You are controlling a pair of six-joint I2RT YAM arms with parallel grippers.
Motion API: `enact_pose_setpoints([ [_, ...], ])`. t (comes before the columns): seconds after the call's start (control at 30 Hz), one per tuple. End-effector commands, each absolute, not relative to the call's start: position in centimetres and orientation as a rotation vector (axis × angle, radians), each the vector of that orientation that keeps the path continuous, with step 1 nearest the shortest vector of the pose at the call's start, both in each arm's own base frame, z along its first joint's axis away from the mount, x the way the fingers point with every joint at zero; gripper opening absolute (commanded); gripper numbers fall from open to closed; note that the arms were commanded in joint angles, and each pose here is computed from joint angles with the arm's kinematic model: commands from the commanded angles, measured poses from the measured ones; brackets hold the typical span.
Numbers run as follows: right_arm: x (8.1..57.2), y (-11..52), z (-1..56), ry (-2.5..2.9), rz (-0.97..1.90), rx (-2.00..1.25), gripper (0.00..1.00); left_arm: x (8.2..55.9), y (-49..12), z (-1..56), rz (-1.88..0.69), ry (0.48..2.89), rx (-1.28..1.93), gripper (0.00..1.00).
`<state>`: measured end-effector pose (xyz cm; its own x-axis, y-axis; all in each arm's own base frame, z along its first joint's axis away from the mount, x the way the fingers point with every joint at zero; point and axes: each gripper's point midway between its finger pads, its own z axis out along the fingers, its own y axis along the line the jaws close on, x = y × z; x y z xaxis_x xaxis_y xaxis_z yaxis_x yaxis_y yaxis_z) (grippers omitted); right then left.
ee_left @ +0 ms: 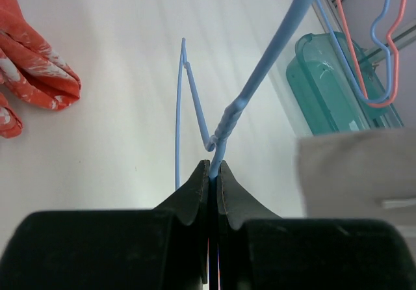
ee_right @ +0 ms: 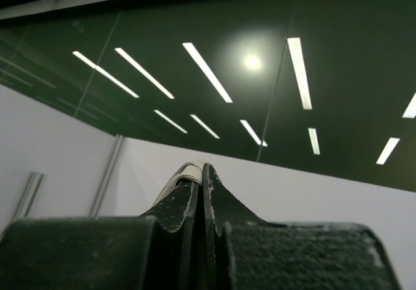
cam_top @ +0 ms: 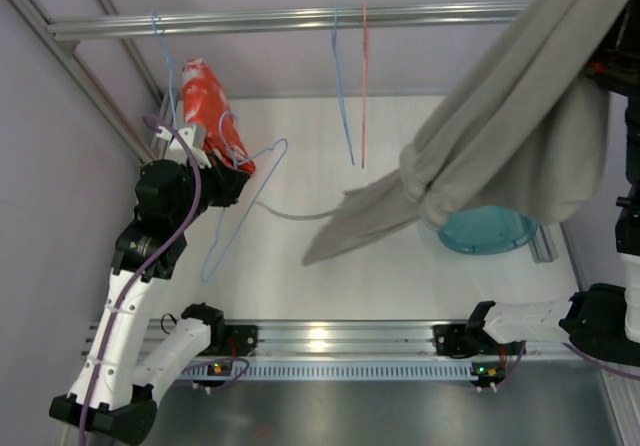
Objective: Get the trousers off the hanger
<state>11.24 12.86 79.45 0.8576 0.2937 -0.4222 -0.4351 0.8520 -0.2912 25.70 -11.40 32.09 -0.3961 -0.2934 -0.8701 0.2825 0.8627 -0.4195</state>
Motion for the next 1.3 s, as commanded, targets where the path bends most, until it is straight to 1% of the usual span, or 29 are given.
enact_pose_setpoints([
  [0.0,8.0,7.1,82.3,0.241,0.314,-0.254,0.00,26.6,-11.2,33.6,-0.596,1.814,0.014,0.00],
  [0.13,7.8,5.0,81.9,0.259,0.241,-0.215,0.00,26.9,-11.2,34.0,-0.589,1.811,0.019,0.00],
  [0.2,9.0,5.2,80.8,0.296,0.181,-0.220,0.00,26.9,-11.4,34.5,-0.600,1.803,0.029,0.00],
  [0.23,8.3,3.9,80.7,0.279,0.134,-0.197,0.00,27.0,-11.6,34.4,-0.607,1.810,0.032,0.00],
  [0.27,9.6,4.4,79.7,0.317,0.096,-0.200,0.00,27.0,-11.7,34.5,-0.613,1.809,0.036,0.00],
  [0.3,9.9,4.0,79.3,0.326,0.056,-0.190,0.00,27.0,-11.9,34.6,-0.624,1.808,0.040,0.00],
  [0.33,9.7,2.9,79.4,0.314,-0.022,-0.161,0.00,27.0,-12.2,34.5,-0.642,1.814,0.053,0.00],
  [0.4,11.7,2.3,78.5,0.371,-0.150,-0.119,0.00,27.0,-12.4,34.6,-0.659,1.818,0.051,0.00],
  [0.47,12.4,1.1,78.6,0.404,-0.214,-0.048,0.00,27.0,-12.7,34.5,-0.675,1.827,0.057,0.00],
  [0.6,14.3,2.3,78.6,0.415,-0.366,-0.077,0.00,27.0,-13.2,35.0,-0.696,1.822,0.074,0.00],
  [0.67,14.6,2.3,79.0,0.410,-0.384,-0.059,0.00,27.1,-13.3,35.1,-0.704,1.824,0.081,0.00],
  [0.73,16.1,3.3,79.1,0.429,-0.379,-0.061,0.00,27.1,-13.4,35.4,-0.707,1.817,0.084,0.00],
  [0.77,15.6,2.6,79.9,0.416,-0.369,-0.038,0.00,27.1,-13.4,35.4,-0.707,1.817,0.084,0.00],
  [0.83,17.5,3.7,79.9,0.439,-0.366,-0.052,0.00,27.1,-13.4,35.6,-0.710,1.812,0.082,0.00],
  [0.97,19.6,5.0,80.1,0.421,-0.353,-0.079,0.00,27.0,-13.5,36.3,-0.717,1.799,0.085,0.00],
  [1.0,21.0,5.3,79.8,0.432,-0.359,-0.082,0.00,27.0,-13.4,36.5,-0.714,1.795,0.087,0.00],
  [1.07,21.6,4.9,80.1,0.422,-0.372,-0.079,0.00,27.0,-13.4,36.6,-0.709,1.791,0.091,0.00],
  [1.1,22.8,5.3,80.0,0.430,-0.359,-0.079,0.00,27.0,-13.3,36.7,-0.706,1.788,0.093,0.00],
  [1.13,22.2,4.8,80.8,0.409,-0.355,-0.067,0.00,27.1,-13.3,36.7,-0.703,1.788,0.091,0.00],
  [1.2,23.1,4.4,81.2,0.409,-0.368,-0.059,0.00,27.1,-13.2,36.7,-0.698,1.787,0.089,0.00],
  [1.27,22.2,3.5,82.2,0.364,-0.391,-0.052,0.00,27.1,-13.2,36.5,-0.697,1.790,0.087,0.00],
])
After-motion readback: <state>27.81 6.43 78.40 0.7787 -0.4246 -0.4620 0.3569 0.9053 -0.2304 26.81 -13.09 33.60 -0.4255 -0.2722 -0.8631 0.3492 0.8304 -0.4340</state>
